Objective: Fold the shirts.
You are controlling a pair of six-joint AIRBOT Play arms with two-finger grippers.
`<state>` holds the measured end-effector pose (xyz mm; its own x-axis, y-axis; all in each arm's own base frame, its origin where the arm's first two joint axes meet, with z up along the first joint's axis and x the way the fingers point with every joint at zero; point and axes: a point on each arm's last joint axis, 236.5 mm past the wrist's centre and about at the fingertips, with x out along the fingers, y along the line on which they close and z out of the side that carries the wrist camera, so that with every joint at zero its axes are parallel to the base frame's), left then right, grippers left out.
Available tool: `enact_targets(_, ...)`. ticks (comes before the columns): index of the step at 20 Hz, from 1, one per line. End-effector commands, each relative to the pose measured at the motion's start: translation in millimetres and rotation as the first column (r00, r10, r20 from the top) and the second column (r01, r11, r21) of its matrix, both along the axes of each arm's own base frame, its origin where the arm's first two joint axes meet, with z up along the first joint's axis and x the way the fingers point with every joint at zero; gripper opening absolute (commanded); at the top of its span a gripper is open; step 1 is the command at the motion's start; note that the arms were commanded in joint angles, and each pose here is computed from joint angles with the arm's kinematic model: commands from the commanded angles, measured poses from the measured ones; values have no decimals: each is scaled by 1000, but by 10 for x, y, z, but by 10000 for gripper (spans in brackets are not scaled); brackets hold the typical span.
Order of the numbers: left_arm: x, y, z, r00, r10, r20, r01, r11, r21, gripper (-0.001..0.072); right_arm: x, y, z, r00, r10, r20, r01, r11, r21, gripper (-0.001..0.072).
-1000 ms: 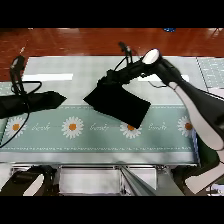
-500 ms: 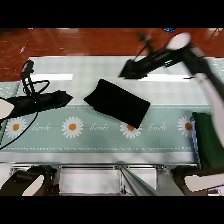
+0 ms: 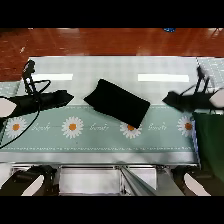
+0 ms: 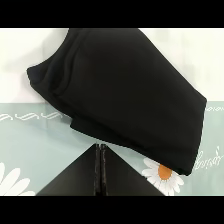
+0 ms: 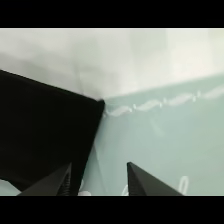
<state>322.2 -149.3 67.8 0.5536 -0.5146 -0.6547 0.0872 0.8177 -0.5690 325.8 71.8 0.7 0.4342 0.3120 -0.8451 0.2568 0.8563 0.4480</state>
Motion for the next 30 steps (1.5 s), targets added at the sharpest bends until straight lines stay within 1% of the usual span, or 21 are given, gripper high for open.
enact_targets(1,8,-4,-56,1000,-1,-16,1,1000,2,19,-213,253,-606,987,-130,-91,145,969,199,409)
enact_targets(3,17,-4,-101,1000,-1,-29,1,1000,5,19,-161,449,-731,985,-104,-135,140,947,289,409)
enact_targets(7,29,-7,-184,999,-1,-53,1,1000,8,19,-126,778,-943,973,-66,-222,163,877,452,409)
enact_targets(8,31,-7,-199,998,-1,-57,1,1000,8,19,-130,835,-980,970,-49,-236,160,864,477,409)
enact_targets(11,43,-5,-229,998,2,-64,-1,1000,10,19,-89,937,-1024,965,9,-262,129,855,503,409)
enact_targets(14,48,-6,-270,997,2,-76,-1,1000,11,19,70,1199,-974,970,84,-226,43,863,503,408)
enact_targets(15,50,-6,-282,997,2,-79,-1,1000,12,19,117,1334,-960,970,119,-214,6,863,504,394)
enact_targets(16,50,-7,-294,997,2,-83,-1,1000,12,19,173,1479,-949,967,155,-204,-31,861,508,320)
enact_targets(17,50,-7,-295,997,2,-84,-1,1000,12,19,232,1627,-921,964,193,-185,-74,856,511,186)
enact_targets(18,50,-7,-294,997,2,-83,-1,1000,12,19,296,1756,-858,961,239,-142,-136,850,510,32)
enact_targets(22,50,-7,-295,997,1,-83,0,1000,13,19,671,2002,-300,936,351,24,-323,829,457,25)
enact_targets(24,50,-7,-295,997,1,-83,0,1000,13,19,882,1997,47,918,387,85,-387,829,402,25)
enact_targets(27,50,-7,-295,997,2,-83,0,1000,13,19,1219,1879,638,894,411,176,-446,851,278,24)
enact_targets(28,50,-6,-296,997,1,-83,0,1000,13,19,1305,1823,848,891,407,201,-449,856,255,25)
enact_targets(30,49,-7,-296,997,-13,-73,15,1000,24,19,1497,1660,1382,885,367,287,-438,864,247,24)
